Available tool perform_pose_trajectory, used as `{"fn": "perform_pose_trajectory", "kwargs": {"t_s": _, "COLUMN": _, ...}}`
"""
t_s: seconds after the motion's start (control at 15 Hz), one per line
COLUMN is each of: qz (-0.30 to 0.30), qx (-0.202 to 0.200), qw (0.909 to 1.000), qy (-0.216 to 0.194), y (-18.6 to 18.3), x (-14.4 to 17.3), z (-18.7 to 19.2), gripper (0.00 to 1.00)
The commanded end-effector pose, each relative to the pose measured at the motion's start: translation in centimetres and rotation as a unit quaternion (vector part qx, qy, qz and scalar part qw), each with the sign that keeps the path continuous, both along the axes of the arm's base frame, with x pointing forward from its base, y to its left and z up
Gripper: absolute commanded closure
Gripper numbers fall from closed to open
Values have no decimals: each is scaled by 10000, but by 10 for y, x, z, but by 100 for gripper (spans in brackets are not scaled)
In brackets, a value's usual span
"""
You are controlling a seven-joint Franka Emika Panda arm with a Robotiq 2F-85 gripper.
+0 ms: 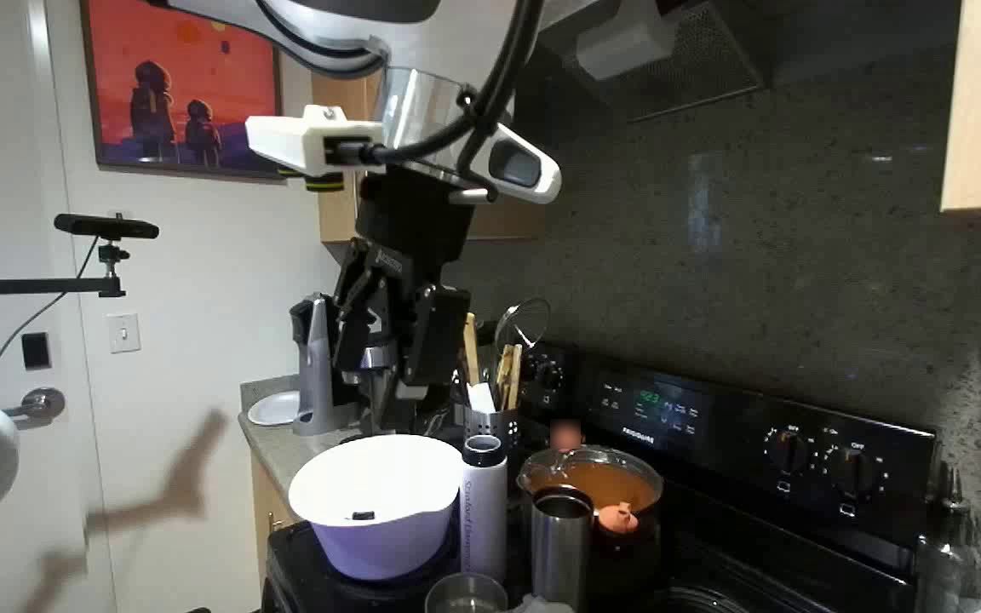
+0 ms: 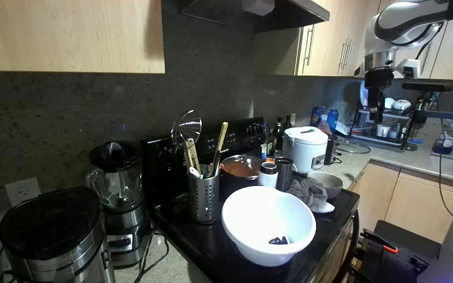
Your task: Pick up the white dish from the stove, pour some some of its contents in the bowl and put the back on the stove.
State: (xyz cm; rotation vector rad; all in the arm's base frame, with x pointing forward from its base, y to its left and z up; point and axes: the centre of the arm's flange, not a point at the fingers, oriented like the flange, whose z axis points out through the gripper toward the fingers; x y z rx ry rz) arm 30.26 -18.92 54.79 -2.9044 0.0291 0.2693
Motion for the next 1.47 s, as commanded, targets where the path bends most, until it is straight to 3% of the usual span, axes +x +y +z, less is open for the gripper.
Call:
{"fn": "perform_pose_trajectory", "kwargs": {"t_s": 0.0, "qz": 0, "qx": 0, "qw": 10000, "qy": 0, "y": 0, "x": 0, "z": 0, "gripper": 0}}
{"fn": "perform_pose_trajectory", "kwargs": {"t_s": 0.67, "qz": 119, "qx": -40, "qw": 9999, "qy": 24, "y": 10, "x": 3, "z": -3, "gripper": 0}}
{"fn": "perform_pose_trajectory", "kwargs": {"t_s": 0.87, "qz": 759, "qx": -30, "qw": 9971, "qy": 80, "y": 68, "x": 14, "z": -12, "gripper": 0}}
{"fn": "perform_pose_trajectory", "kwargs": {"t_s": 1.07, "qz": 1597, "qx": -77, "qw": 9869, "qy": 226, "y": 150, "x": 19, "z": -29, "gripper": 0}}
{"fn": "perform_pose_trajectory", "kwargs": {"t_s": 1.2, "qz": 2215, "qx": -128, "qw": 9746, "qy": 292, "y": 207, "x": 11, "z": -39, "gripper": 0}}
{"fn": "perform_pose_trajectory", "kwargs": {"t_s": 1.4, "qz": 3138, "qx": -310, "qw": 9486, "qy": 280, "y": 280, "x": -10, "z": -60, "gripper": 0}}
